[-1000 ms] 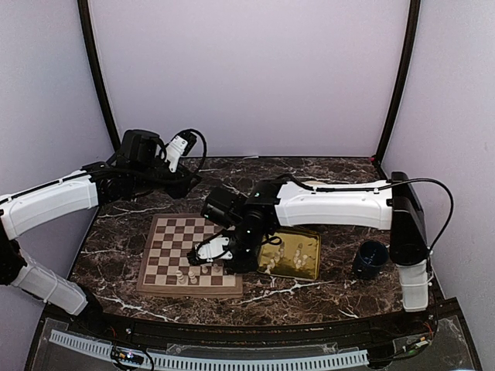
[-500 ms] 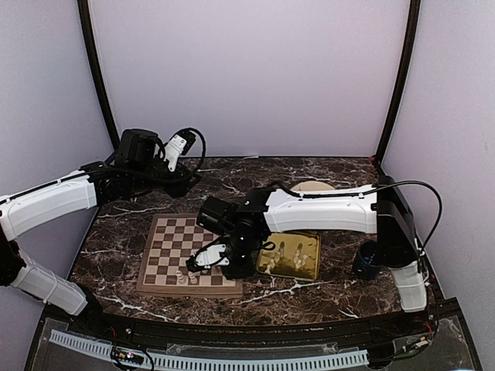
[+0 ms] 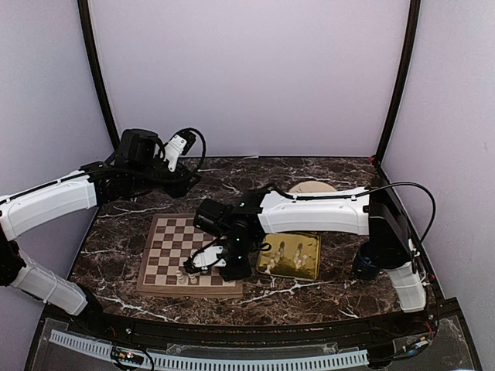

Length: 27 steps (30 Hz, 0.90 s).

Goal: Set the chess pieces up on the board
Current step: Place the rook at h1.

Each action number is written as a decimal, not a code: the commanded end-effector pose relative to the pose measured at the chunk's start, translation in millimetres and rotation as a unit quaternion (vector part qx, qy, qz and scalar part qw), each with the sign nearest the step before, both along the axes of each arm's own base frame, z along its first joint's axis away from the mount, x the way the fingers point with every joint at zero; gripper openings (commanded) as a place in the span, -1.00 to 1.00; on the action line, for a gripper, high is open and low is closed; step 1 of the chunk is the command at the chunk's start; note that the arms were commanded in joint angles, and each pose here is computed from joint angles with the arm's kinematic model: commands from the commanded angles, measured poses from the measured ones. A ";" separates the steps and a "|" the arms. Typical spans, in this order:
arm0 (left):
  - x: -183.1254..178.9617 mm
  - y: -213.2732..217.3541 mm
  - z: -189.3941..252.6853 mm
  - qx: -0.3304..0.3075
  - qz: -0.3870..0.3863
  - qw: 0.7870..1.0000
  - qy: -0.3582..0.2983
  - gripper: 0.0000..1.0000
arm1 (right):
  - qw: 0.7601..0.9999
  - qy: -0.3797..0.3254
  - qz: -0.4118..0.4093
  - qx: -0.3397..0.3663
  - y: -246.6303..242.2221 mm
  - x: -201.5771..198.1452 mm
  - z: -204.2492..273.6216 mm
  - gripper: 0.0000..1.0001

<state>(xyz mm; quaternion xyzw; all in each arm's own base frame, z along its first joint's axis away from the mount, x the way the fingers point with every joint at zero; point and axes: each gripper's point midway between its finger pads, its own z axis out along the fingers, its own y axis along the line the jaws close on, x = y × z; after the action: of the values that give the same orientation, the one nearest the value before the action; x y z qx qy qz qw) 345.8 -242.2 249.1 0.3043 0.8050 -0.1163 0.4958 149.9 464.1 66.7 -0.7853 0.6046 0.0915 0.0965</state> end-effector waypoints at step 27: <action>-4.1 1.1 4.5 -0.001 -0.007 1.000 -0.006 0.06 | 0.999 -0.021 0.005 0.032 -0.2 0.3 34.5 -0.45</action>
<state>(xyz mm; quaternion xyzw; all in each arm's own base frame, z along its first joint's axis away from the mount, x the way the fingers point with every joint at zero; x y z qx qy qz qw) 345.5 -242.6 248.9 0.3066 0.8043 -0.1166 0.4956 148.7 464.6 67.6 -0.7856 0.6037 0.0953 0.0963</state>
